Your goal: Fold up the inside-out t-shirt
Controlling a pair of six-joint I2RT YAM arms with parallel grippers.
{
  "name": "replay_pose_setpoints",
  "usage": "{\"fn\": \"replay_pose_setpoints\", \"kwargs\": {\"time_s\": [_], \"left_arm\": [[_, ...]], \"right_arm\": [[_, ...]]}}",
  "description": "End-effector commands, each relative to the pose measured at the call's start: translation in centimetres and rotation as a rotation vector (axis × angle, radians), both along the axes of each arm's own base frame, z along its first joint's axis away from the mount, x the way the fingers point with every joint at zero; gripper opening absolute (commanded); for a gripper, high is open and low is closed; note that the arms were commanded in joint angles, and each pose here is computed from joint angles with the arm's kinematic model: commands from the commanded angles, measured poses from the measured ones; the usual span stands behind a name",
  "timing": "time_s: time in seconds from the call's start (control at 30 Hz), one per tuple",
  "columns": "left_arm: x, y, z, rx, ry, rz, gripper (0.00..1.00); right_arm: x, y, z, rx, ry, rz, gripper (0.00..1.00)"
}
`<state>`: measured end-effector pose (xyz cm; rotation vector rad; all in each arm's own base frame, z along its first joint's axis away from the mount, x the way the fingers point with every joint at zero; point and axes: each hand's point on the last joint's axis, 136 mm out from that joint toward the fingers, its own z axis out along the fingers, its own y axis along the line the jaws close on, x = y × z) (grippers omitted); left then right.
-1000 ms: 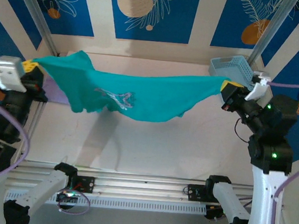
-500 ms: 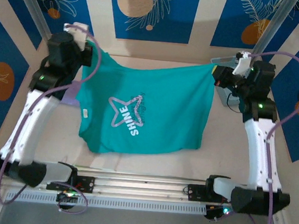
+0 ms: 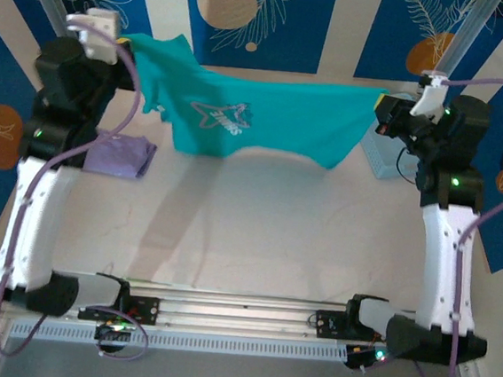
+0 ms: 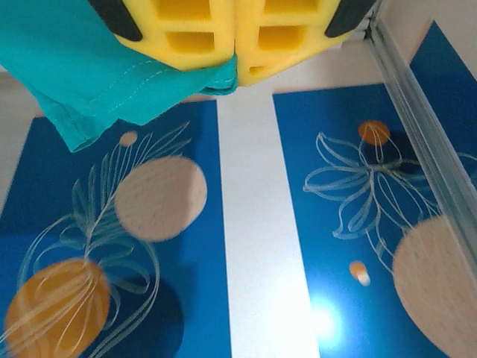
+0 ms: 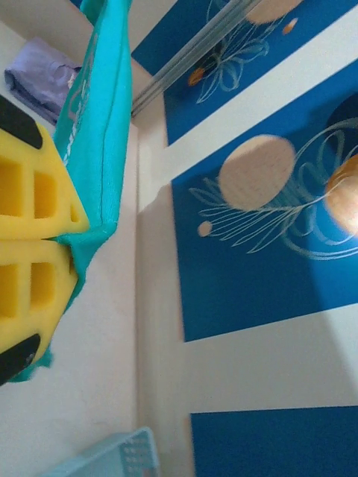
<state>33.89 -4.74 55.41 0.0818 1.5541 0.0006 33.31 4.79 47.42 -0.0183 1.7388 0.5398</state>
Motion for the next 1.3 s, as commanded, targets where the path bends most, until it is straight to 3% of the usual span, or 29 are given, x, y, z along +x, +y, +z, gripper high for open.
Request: {"fn": "replay_pose_setpoints", "kwargs": {"time_s": [0.0, 0.23, 0.3, 0.4, 0.57, 0.77, 0.97, 1.1, 1.13, 1.2, 1.27], "left_arm": [[-7.2, 1.0, 5.3, -0.070, -0.216, -0.050, 0.00], [-17.7, 2.2, 10.6, -0.107, -0.475, -0.109, 0.00], [-18.9, 2.4, 11.6, -0.108, -0.514, -0.118, 0.00], [-18.0, 2.4, 12.0, -0.083, -0.511, -0.098, 0.00], [-10.4, 1.5, 9.7, -0.023, -0.393, -0.042, 0.00], [2.6, -0.3, 2.1, 0.039, -0.196, 0.013, 0.00], [15.7, -2.2, -12.0, 0.079, 0.036, 0.045, 0.00], [24.1, -2.8, -23.4, 0.091, 0.227, 0.074, 0.01], [25.9, -2.9, -26.2, 0.096, 0.282, 0.081, 0.06], [28.6, -3.2, -29.8, 0.110, 0.371, 0.081, 0.31], [30.0, -3.3, -32.1, 0.124, 0.451, 0.084, 0.34]], "right_arm": [[-5.1, -0.4, 3.7, -0.039, -0.131, -0.047, 0.00], [-13.5, -0.6, 8.0, -0.056, -0.302, -0.104, 0.00], [-14.9, -0.6, 9.0, -0.064, -0.343, -0.117, 0.00], [-15.4, -1.0, 9.8, -0.085, -0.367, -0.144, 0.00], [-12.2, -1.6, 8.8, -0.112, -0.324, -0.162, 0.00], [-3.6, -2.6, 3.3, -0.129, -0.196, -0.170, 0.00], [8.5, -2.8, -7.2, -0.149, -0.031, -0.168, 0.00], [17.6, -2.7, -16.7, -0.164, 0.156, -0.180, 0.03], [19.5, -2.7, -18.9, -0.158, 0.207, -0.176, 0.07], [22.4, -2.6, -22.2, -0.152, 0.288, -0.171, 0.17], [24.0, -2.6, -24.4, -0.152, 0.357, -0.165, 0.28]]}}
